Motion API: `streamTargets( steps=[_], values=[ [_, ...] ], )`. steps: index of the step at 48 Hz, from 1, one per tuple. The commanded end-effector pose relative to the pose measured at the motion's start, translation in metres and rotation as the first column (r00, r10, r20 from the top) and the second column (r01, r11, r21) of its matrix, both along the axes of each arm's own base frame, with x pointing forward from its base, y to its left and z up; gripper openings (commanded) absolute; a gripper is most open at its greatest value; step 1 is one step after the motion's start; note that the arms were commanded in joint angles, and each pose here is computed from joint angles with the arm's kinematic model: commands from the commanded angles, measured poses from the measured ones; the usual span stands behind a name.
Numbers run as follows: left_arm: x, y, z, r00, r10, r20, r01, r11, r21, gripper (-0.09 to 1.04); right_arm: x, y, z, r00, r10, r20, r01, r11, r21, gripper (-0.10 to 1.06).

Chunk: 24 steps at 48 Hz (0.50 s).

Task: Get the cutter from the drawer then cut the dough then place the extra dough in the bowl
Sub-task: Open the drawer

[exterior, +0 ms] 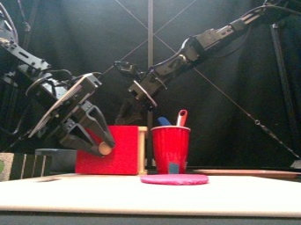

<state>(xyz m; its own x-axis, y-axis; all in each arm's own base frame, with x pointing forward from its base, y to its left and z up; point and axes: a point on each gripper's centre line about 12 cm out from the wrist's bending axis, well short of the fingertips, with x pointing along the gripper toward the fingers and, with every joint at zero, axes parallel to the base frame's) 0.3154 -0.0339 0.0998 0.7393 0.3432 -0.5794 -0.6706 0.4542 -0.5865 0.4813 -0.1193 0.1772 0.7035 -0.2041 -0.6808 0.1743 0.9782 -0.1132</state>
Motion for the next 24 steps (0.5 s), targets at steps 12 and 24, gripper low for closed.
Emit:
streamTargets(
  steps=[12, 24],
  values=[
    [0.0056, -0.0098, 0.0055, 0.999, -0.039, 0.016, 0.039, 0.999, 0.003, 0.65, -0.0010, 0.0018, -0.0019, 1.000, 0.001, -0.011, -0.001, 1.0000, 0.005, 0.05],
    [0.0075, -0.0109, 0.0083, 0.998, -0.061, 0.029, 0.061, 0.998, 0.019, 0.84, 0.0005, 0.0022, 0.0003, 1.000, 0.002, -0.005, -0.002, 1.0000, 0.004, 0.05]
  ],
)
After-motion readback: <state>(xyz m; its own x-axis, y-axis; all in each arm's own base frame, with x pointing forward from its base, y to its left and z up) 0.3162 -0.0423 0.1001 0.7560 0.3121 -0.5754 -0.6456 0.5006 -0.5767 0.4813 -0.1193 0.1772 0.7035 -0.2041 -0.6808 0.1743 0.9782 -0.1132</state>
